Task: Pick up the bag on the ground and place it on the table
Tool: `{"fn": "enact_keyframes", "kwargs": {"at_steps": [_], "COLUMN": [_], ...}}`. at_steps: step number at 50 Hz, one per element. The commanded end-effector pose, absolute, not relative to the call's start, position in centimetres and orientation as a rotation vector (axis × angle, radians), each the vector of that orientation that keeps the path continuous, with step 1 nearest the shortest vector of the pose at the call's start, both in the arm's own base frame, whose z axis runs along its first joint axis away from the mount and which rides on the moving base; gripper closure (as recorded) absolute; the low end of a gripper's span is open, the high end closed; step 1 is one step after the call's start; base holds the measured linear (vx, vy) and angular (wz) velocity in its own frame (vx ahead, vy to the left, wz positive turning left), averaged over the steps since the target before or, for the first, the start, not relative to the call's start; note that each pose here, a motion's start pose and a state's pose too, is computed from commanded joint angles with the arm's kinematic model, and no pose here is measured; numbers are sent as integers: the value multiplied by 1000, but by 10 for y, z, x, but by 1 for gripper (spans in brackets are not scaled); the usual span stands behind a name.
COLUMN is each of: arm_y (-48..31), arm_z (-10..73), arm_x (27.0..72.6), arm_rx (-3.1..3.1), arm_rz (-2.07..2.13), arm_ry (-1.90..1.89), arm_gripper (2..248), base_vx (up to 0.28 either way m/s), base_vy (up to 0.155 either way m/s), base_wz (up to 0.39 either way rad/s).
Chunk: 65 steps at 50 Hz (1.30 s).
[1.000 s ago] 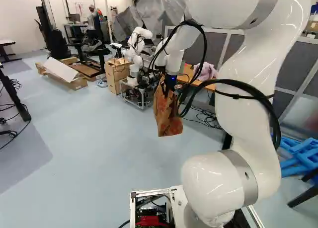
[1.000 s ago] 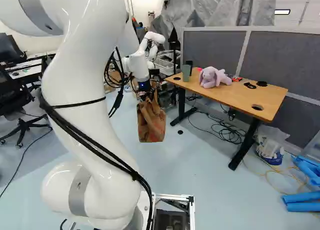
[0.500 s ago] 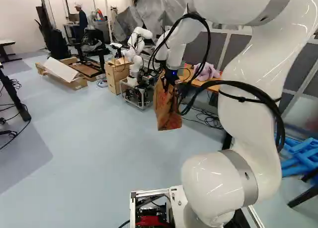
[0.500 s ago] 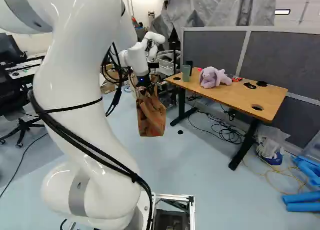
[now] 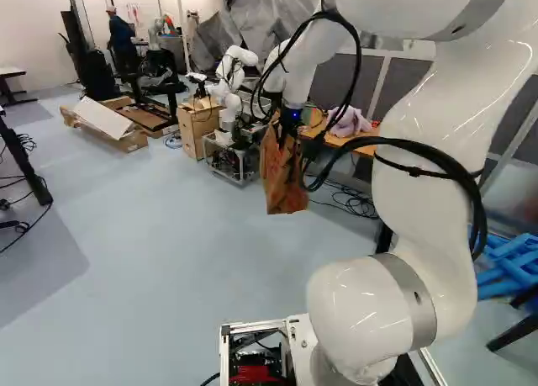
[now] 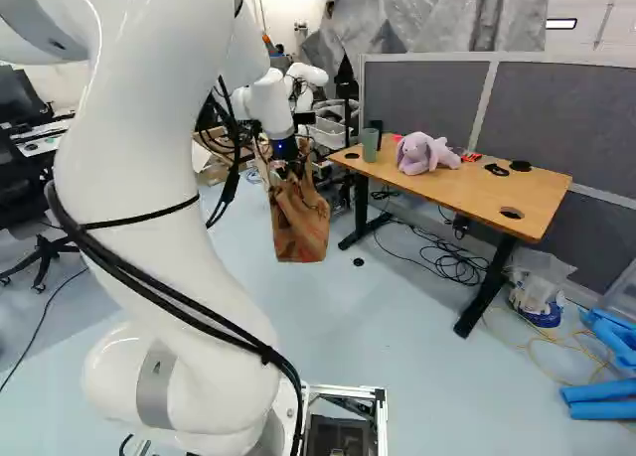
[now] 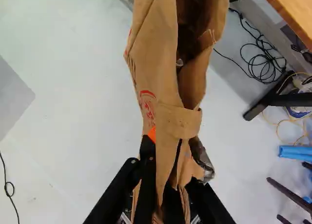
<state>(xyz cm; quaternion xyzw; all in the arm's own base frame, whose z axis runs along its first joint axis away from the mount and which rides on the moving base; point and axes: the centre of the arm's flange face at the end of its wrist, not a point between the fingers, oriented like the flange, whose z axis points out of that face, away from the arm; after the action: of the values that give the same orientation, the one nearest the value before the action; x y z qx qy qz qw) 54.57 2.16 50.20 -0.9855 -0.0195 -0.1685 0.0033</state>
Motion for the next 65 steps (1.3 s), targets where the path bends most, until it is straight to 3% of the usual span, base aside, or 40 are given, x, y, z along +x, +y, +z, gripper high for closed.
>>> {"fn": "enact_keyframes", "kwargs": {"at_steps": [65], "arm_y": [21], "arm_z": [524], "arm_x": [568], "arm_rx": [-3118], "arm_rz": [-350], "arm_ry": [-56], "arm_gripper": [229], "base_vx": [0], "base_vy": [0], "base_wz": [0]}}
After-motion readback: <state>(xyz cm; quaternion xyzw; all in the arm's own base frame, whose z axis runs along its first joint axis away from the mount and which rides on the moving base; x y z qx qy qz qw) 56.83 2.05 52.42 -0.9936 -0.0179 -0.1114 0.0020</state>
